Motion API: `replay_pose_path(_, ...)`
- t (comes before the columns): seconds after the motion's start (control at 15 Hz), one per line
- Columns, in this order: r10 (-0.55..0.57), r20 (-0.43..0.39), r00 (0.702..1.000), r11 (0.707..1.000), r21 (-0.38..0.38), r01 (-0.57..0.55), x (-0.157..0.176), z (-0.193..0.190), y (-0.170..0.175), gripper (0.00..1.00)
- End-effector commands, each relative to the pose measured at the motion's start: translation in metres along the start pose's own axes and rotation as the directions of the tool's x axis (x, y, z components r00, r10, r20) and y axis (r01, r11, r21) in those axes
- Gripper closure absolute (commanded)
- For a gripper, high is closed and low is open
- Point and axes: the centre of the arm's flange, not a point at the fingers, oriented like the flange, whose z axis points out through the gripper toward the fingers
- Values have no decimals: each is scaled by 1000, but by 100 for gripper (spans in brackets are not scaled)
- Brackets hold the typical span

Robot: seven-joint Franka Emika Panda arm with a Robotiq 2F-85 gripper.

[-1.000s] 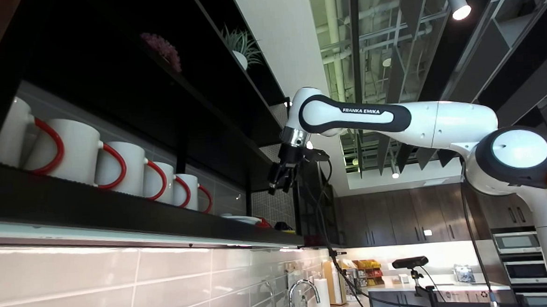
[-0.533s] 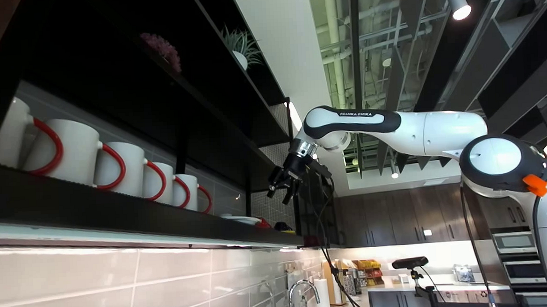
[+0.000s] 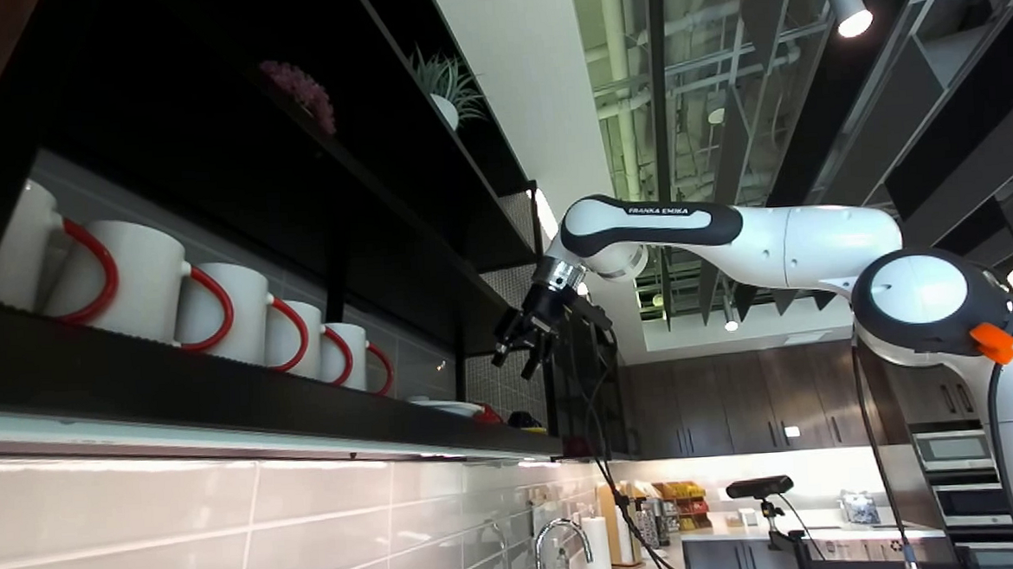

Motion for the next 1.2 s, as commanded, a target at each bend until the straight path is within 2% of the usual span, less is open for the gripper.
replay_pose_path(0.0, 188, 19, 982, 982, 3, -188, 26, -7, 24, 0)
replay_pose_path(0.27, 298, 85, 951, 943, 125, -307, 39, -15, 52, 0)
replay_pose_path(0.47, 254, 120, 960, 923, 268, -278, 52, -13, 70, 0)
replay_pose_path(0.6, 217, 110, 970, 912, 332, -241, 55, -7, 80, 0)
replay_pose_path(0.93, 152, 25, 988, 918, 368, -150, 69, 17, 109, 0)
replay_pose_path(1.13, 110, 13, 994, 923, 370, -107, 79, 32, 115, 0)
